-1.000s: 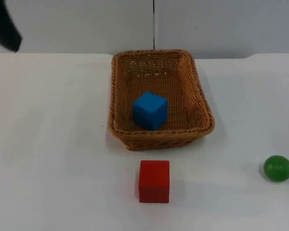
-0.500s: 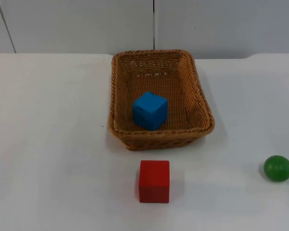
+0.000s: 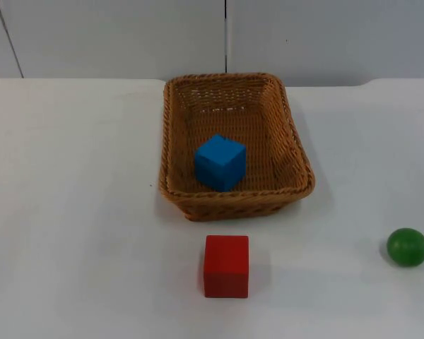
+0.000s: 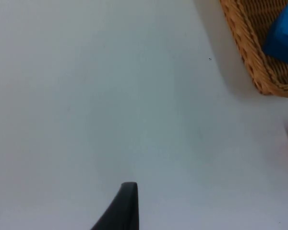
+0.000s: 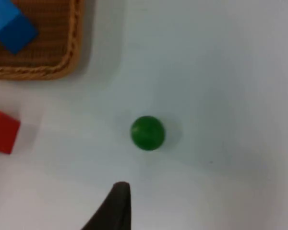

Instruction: Place all geometric objects except the red cube into the basket.

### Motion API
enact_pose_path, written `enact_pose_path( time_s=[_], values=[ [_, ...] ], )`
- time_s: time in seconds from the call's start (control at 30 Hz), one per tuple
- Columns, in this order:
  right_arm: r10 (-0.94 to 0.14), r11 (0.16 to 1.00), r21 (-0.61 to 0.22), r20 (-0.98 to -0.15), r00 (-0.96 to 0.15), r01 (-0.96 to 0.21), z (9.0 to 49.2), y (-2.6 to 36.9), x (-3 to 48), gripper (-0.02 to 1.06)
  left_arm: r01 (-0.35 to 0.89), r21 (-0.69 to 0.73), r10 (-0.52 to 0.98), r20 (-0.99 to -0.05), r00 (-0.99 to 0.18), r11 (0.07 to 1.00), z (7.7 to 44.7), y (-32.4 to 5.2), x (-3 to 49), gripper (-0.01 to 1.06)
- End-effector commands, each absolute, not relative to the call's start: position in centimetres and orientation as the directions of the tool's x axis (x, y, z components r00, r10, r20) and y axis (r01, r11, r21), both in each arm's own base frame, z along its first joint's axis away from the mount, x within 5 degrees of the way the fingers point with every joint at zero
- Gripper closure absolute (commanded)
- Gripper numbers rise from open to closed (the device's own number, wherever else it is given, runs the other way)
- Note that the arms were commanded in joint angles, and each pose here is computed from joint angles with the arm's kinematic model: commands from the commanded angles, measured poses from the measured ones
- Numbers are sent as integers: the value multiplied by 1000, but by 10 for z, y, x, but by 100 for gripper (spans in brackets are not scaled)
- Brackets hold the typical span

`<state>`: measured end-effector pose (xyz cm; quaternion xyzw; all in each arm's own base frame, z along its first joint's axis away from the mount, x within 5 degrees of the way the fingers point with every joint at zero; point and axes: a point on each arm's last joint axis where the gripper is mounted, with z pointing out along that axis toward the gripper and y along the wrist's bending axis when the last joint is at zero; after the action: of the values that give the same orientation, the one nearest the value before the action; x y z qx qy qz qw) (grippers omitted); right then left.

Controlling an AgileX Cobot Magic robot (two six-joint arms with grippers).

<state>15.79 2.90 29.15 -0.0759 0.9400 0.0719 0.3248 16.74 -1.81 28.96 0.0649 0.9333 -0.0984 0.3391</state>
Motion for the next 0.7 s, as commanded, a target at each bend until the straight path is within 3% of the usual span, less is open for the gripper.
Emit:
enact_pose_path(
  time_s=[0.0, 0.17, 0.3, 0.67],
  values=[
    [-109, 972, 112, -572, -813, -209, 284, 32, 166, -1, 178, -162, 31, -650, -759, 971, 290, -19, 166, 0],
    [-140, 968, 134, -422, -896, -214, 257, 42, 197, -1, 177, -167, 26, -650, -759, 970, 290, -19, 166, 0],
    [-215, 951, 130, -375, -902, -281, 242, 62, 214, -1, 177, -169, 25, -650, -759, 970, 290, -19, 166, 0],
    [-364, 924, -44, -403, -839, -380, 171, 102, 263, -1, 178, -170, 26, -647, -762, 969, 289, -20, 166, 0]
  ],
)
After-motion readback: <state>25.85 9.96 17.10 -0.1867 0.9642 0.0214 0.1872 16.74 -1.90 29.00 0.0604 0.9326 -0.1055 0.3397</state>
